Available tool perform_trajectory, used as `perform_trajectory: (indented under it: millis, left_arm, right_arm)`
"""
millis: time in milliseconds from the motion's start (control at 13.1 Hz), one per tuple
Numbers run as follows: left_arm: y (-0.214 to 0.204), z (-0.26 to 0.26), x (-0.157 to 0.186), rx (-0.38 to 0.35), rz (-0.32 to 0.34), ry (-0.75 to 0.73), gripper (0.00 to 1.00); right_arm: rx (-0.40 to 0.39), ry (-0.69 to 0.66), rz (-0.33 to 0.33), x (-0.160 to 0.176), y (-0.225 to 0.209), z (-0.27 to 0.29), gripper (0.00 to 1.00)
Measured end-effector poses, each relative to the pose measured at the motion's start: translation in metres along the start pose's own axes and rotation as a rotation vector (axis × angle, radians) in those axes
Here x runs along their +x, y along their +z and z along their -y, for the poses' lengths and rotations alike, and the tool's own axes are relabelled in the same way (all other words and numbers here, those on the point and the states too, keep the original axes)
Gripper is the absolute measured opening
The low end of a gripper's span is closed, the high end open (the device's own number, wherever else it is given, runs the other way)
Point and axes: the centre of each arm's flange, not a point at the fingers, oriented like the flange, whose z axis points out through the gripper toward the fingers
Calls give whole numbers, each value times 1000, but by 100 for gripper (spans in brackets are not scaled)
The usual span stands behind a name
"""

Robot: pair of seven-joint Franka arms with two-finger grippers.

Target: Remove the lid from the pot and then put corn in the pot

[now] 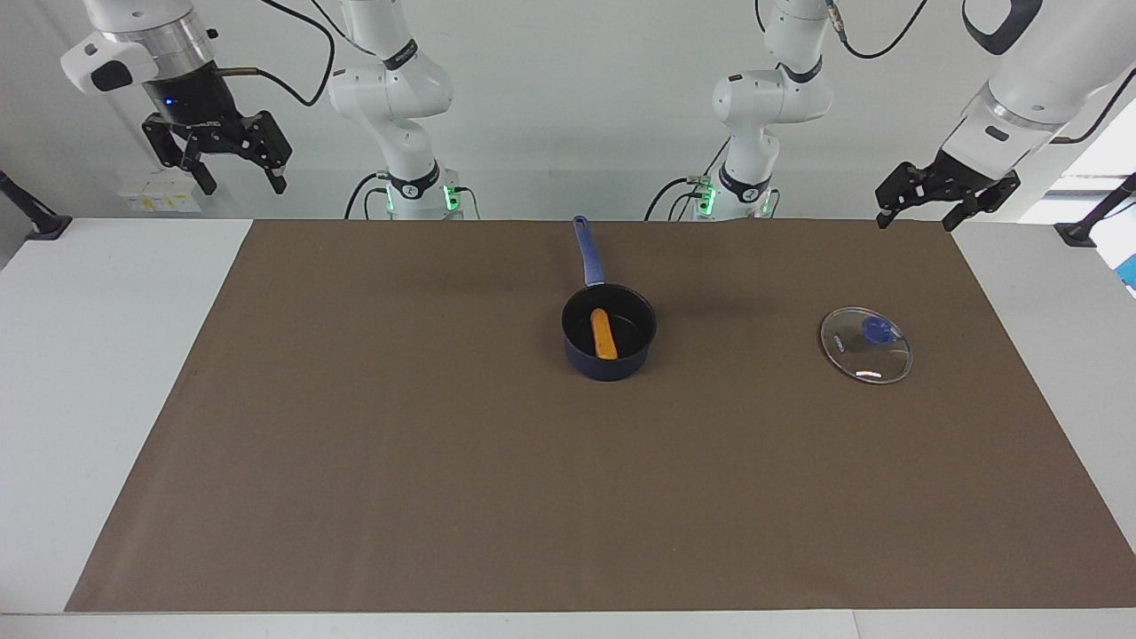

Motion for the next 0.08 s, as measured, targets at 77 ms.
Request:
perform_trajectory:
  millis: [77]
  left_arm:
    - [0, 0, 0, 0, 0, 0, 100]
  right_arm:
    - [-3, -23, 0, 0, 0, 2, 100]
